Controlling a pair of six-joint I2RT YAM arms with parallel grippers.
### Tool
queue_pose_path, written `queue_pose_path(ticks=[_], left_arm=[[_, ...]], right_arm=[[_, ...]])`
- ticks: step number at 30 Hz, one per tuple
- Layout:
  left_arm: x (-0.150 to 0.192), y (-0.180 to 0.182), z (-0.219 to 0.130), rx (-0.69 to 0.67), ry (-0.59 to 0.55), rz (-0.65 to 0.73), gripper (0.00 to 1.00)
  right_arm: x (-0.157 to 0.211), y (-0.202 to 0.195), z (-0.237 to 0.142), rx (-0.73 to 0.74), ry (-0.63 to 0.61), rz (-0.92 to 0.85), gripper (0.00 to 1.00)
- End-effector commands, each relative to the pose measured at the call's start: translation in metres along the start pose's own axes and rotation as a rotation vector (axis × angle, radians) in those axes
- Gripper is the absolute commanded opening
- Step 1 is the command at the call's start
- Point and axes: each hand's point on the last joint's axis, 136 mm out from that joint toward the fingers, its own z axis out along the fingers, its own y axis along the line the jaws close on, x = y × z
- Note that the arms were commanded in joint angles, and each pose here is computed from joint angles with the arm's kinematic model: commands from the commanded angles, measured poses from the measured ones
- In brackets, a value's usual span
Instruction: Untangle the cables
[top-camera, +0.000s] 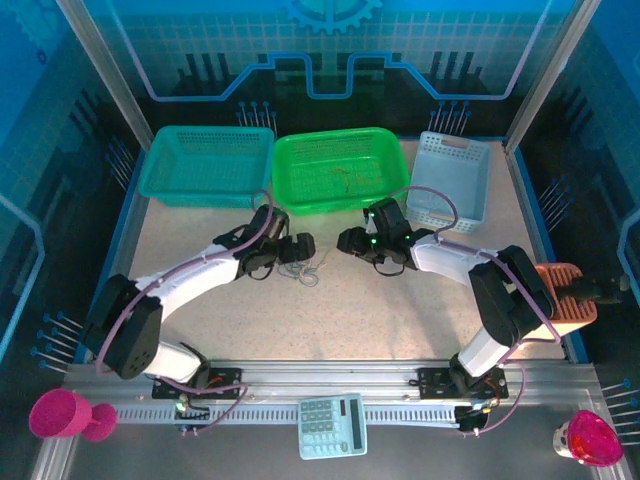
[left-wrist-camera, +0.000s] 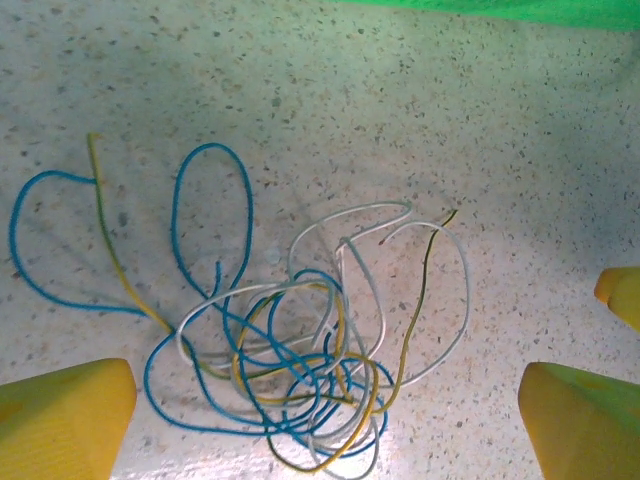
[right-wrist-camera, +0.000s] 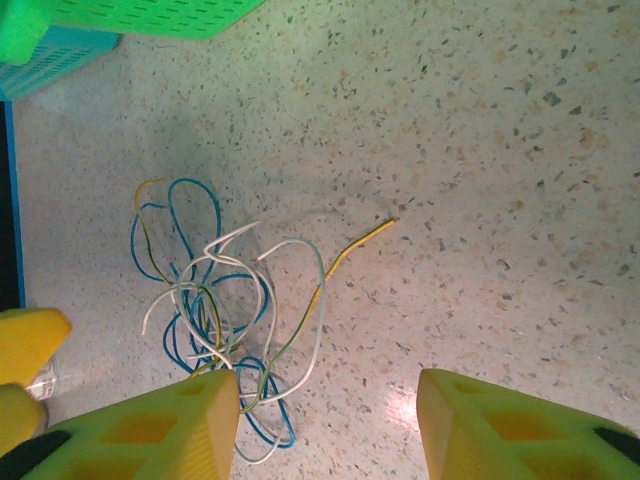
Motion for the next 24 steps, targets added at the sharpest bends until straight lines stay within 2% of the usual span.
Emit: queue_pose_path(ticks=[1, 6, 13, 24], left_arm=[[-0.007, -0.012, 0.006, 0.005, 0.026, 0.056, 0.99], [0.0, -0.005, 0.026, -0.08, 0.072, 0.105, 0.99], [0.027, 0.019, 0.038, -0.172, 0.14, 0.106, 0.99], [0.065, 0.04, 0.044, -0.206, 0.195, 0.063, 0.99]], right_arm=[[0.001, 0.011, 0.005, -0.038, 0.012, 0.009, 0.5], [0.005, 0.011, 0.011, -0.04, 0.034, 0.009, 0.48], [0.011, 0.016, 0.025, -0.054, 0.071, 0.009, 0.41], [0.018, 0.017, 0.043, -0.049, 0.101, 0.017, 0.4]])
